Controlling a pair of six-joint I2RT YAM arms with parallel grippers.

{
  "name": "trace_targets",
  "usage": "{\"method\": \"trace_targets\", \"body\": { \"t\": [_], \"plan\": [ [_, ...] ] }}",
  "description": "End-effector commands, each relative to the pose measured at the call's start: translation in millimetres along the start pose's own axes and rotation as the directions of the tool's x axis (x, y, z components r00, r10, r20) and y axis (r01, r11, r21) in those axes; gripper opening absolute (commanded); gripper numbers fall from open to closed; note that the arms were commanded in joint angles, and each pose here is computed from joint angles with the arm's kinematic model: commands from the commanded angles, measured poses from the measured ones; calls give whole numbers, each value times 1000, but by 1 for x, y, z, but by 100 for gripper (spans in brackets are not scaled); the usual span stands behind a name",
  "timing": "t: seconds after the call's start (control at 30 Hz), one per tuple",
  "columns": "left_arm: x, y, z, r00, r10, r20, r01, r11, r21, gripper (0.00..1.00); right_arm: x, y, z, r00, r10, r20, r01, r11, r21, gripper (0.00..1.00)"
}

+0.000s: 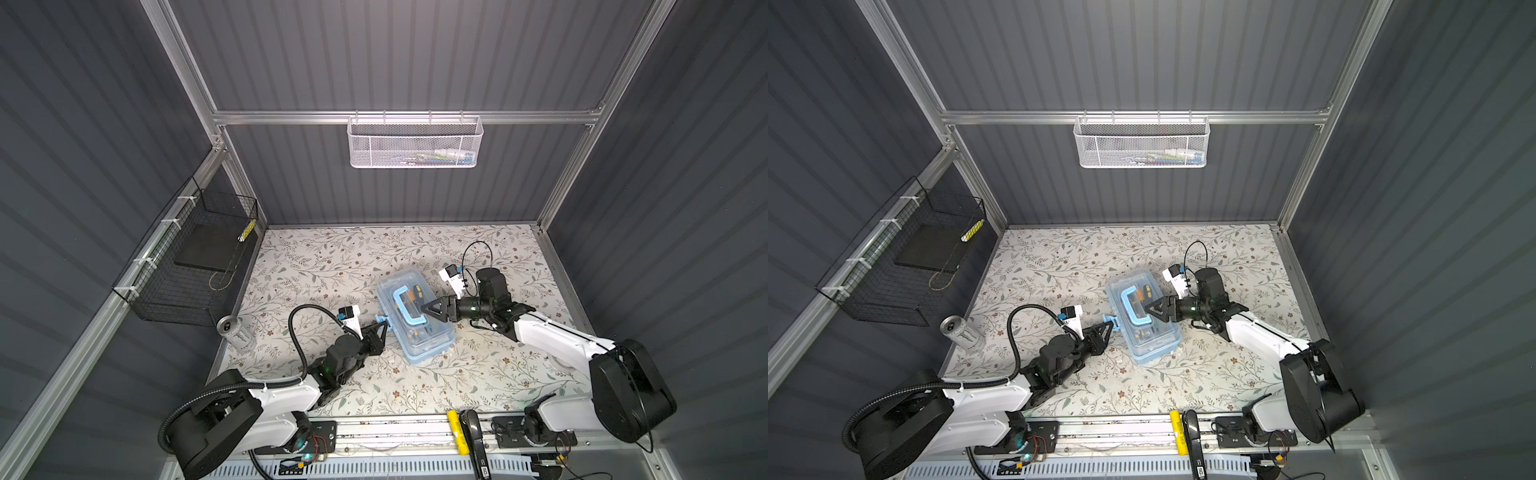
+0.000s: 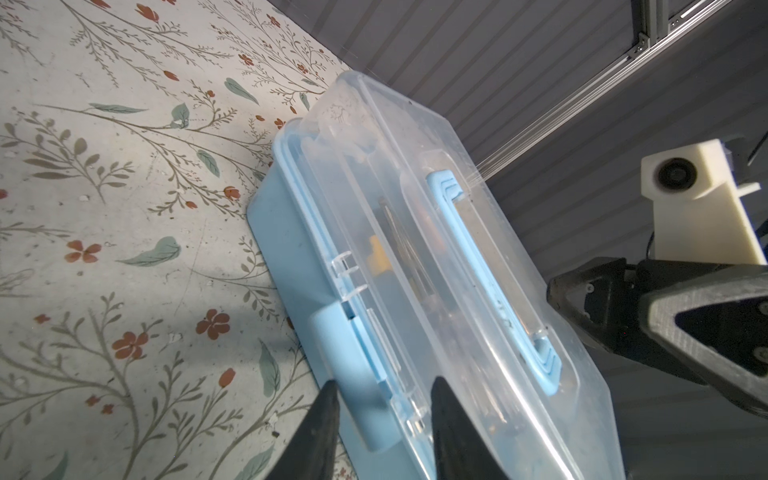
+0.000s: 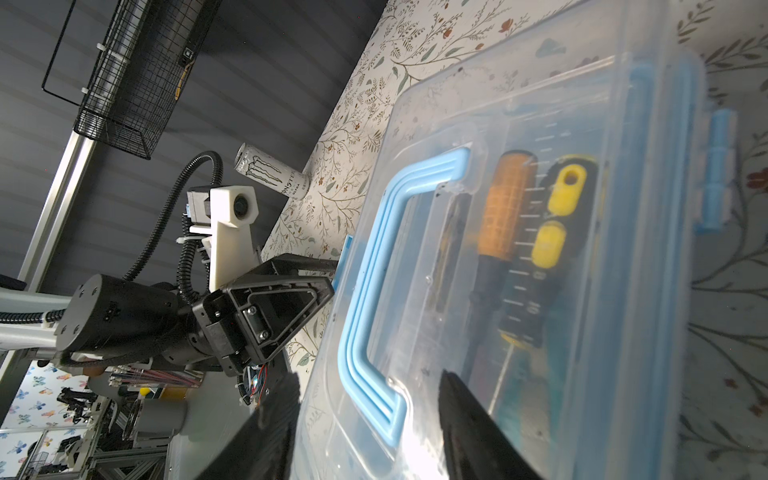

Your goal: Pack the tool kit

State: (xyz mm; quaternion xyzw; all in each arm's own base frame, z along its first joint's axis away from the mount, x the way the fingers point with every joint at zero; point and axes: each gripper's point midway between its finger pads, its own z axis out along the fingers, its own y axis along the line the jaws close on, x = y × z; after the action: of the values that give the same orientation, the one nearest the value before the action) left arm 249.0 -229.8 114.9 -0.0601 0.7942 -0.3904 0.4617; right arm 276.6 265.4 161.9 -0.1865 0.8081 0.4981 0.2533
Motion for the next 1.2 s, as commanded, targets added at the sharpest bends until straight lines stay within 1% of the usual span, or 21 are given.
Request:
{"method": "trace_targets", "body": {
  "t": [0.0, 0.03, 0.07, 0.1, 0.57, 0.67, 0.77, 0.87, 1.0, 1.17],
  "plan": [
    [-12, -15, 2, 1000, 20, 25, -21, 999, 39, 35, 25, -19, 5, 993, 91, -71, -88, 995, 46, 56],
    [-13, -16, 2, 999, 22, 26, -23, 999, 43, 27, 25, -19, 5, 993, 91, -71, -88, 995, 46, 56],
    [-13, -16, 1, 999, 23, 25, -24, 999, 43, 22, 25, -19, 6, 993, 91, -72, -88, 995, 46, 56],
    [-13, -17, 1, 999, 26, 24, -27, 999, 45, 21, 25, -19, 6, 993, 92, -73, -89, 995, 43, 56],
    [-7, -13, 7, 1000, 27, 0, -27, 999, 24, 22, 26, -20, 7, 992, 97, -78, -94, 995, 43, 56],
    [-9, -16, 7, 999, 33, -5, -33, 999, 24, 24, 26, -20, 7, 992, 96, -80, -93, 995, 43, 56],
    [-12, -17, 5, 998, 53, -21, -53, 999, 0, 26, 27, -21, 7, 992, 97, -82, -93, 994, 48, 56],
    [-16, -18, 1, 998, 61, -9, -61, 998, -1, 28, 26, -21, 7, 992, 97, -82, -93, 995, 46, 56],
    [-15, -15, -1, 998, 61, -8, -62, 998, -8, 28, 27, -21, 8, 992, 99, -84, -96, 994, 44, 56],
    [-9, -16, 5, 998, 60, -27, -60, 998, 5, 23, 28, -22, 9, 990, 106, -91, -103, 994, 40, 56]
  ]
}}
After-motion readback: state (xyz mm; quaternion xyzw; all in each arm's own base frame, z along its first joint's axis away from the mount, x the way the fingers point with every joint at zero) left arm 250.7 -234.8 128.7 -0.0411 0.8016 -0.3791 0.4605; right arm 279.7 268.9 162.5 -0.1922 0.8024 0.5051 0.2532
